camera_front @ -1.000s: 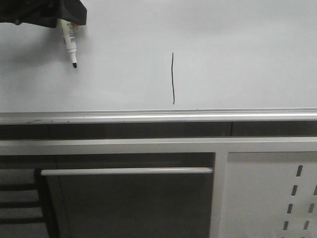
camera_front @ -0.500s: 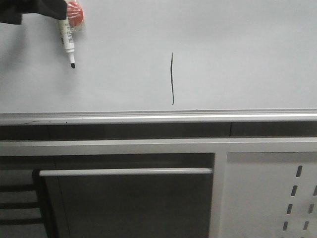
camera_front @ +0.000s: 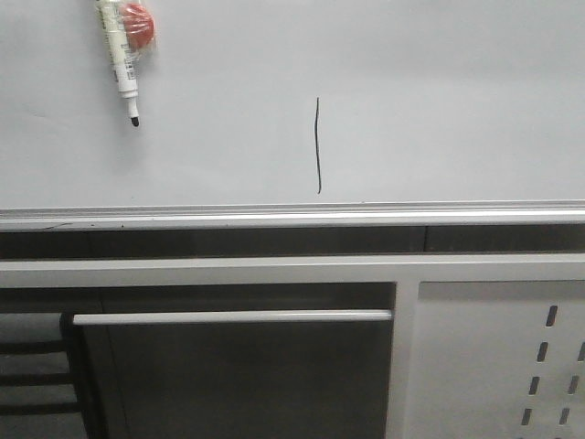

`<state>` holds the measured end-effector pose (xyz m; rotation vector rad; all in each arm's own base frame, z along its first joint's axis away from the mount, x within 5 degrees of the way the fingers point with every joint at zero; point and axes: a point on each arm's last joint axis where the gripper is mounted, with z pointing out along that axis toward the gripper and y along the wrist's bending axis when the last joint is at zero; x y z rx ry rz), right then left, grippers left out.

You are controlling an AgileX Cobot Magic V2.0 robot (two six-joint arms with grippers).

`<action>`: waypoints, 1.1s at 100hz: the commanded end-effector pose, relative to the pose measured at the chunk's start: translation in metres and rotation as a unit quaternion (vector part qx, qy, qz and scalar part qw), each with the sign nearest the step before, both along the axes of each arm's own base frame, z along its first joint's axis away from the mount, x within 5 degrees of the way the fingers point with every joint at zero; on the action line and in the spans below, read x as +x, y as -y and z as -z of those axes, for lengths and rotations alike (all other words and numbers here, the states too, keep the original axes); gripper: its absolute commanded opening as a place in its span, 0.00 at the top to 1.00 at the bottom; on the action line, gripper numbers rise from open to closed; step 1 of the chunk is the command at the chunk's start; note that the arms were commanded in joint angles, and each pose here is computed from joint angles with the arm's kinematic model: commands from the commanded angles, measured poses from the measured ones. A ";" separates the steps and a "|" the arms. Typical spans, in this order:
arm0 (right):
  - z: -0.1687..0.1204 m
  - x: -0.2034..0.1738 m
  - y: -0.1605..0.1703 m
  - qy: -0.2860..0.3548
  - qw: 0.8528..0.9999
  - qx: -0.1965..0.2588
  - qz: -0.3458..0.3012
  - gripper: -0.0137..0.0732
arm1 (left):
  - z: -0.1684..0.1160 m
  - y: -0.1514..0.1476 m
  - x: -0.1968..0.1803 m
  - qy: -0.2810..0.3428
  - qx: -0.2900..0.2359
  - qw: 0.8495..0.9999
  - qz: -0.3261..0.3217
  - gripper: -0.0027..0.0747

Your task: Write number 1 on whiteboard

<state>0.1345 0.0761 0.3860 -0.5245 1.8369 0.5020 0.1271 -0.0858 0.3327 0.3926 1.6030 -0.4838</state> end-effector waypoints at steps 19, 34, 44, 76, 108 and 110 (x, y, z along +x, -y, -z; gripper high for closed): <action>0.037 -0.059 0.037 0.150 0.982 0.080 0.086 0.90 | 0.015 -0.018 -0.031 0.036 0.003 0.999 0.025 0.99; 0.080 -0.082 0.045 0.157 0.979 0.093 0.087 0.90 | 0.036 -0.028 -0.044 0.040 0.000 0.999 0.025 0.99; 0.097 -0.092 0.049 0.165 0.976 0.112 0.088 0.90 | 0.040 -0.036 -0.055 0.060 -0.014 0.998 0.024 0.99; 0.112 -0.095 0.053 0.179 0.968 0.142 0.105 0.90 | 0.044 -0.050 -0.065 0.081 -0.052 0.995 -0.002 0.99; 0.114 -0.094 0.053 0.172 0.968 0.149 0.105 0.90 | 0.044 -0.050 -0.065 0.081 -0.052 0.995 -0.001 0.99; 0.114 -0.094 0.053 0.172 0.968 0.149 0.105 0.90 | 0.044 -0.050 -0.065 0.081 -0.052 0.995 -0.001 0.99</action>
